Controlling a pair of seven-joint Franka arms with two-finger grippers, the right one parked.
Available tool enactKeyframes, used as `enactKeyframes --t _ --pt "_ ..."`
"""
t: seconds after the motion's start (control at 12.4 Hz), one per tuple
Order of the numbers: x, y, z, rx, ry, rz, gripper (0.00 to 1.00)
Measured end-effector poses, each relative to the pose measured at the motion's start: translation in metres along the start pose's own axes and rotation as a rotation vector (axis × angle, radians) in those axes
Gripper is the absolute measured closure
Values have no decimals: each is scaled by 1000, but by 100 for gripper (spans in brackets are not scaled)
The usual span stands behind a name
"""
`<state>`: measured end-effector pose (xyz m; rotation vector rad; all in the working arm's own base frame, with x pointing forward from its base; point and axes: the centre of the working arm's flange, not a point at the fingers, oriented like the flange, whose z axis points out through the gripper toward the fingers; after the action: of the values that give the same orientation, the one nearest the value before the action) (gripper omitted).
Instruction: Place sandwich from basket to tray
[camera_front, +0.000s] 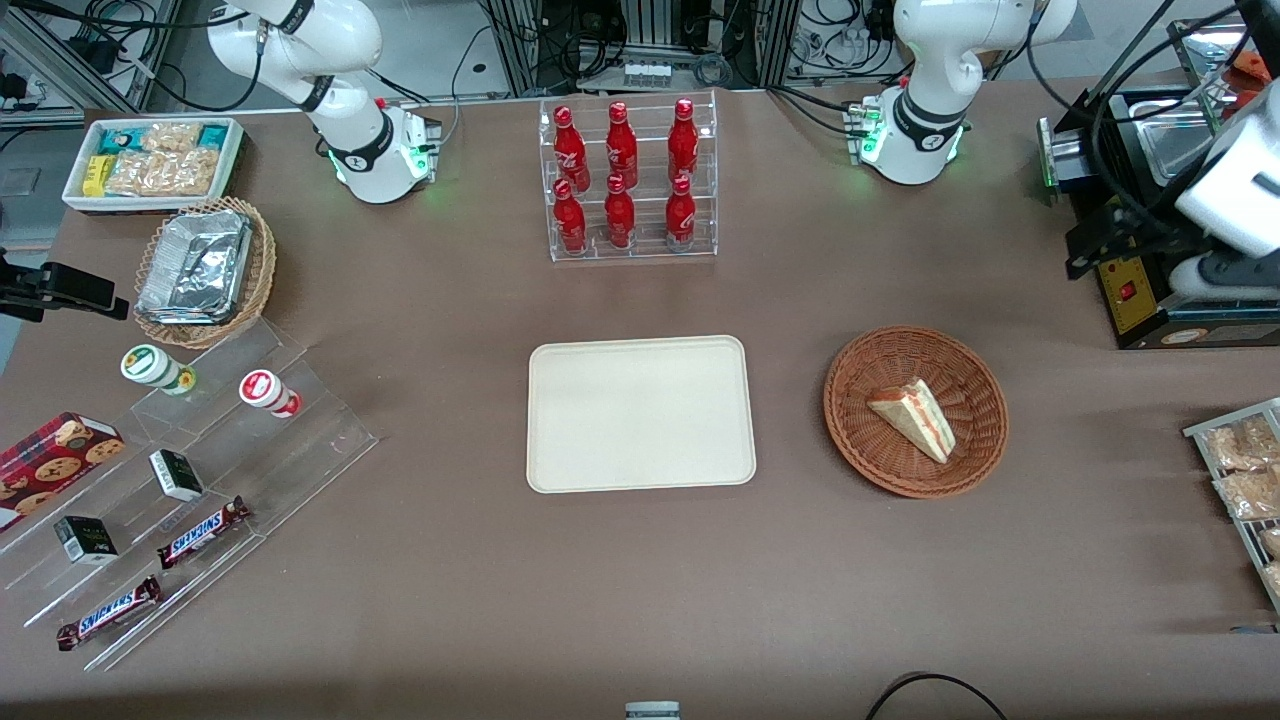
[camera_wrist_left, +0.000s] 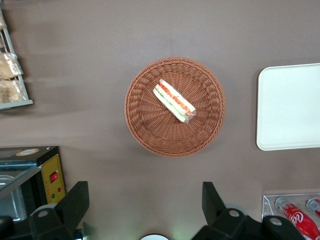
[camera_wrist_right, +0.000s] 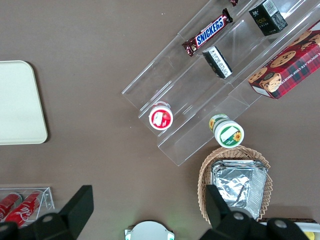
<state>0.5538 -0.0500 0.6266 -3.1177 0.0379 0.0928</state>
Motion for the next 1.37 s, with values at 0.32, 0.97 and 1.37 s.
enactKeyframes --t 0.32,0.97,1.37 --pt "30 14 102 -13 52 -260 0" --pt "11 60 263 -71 95 -791 0" --pt "10 62 321 -59 50 -804 0"
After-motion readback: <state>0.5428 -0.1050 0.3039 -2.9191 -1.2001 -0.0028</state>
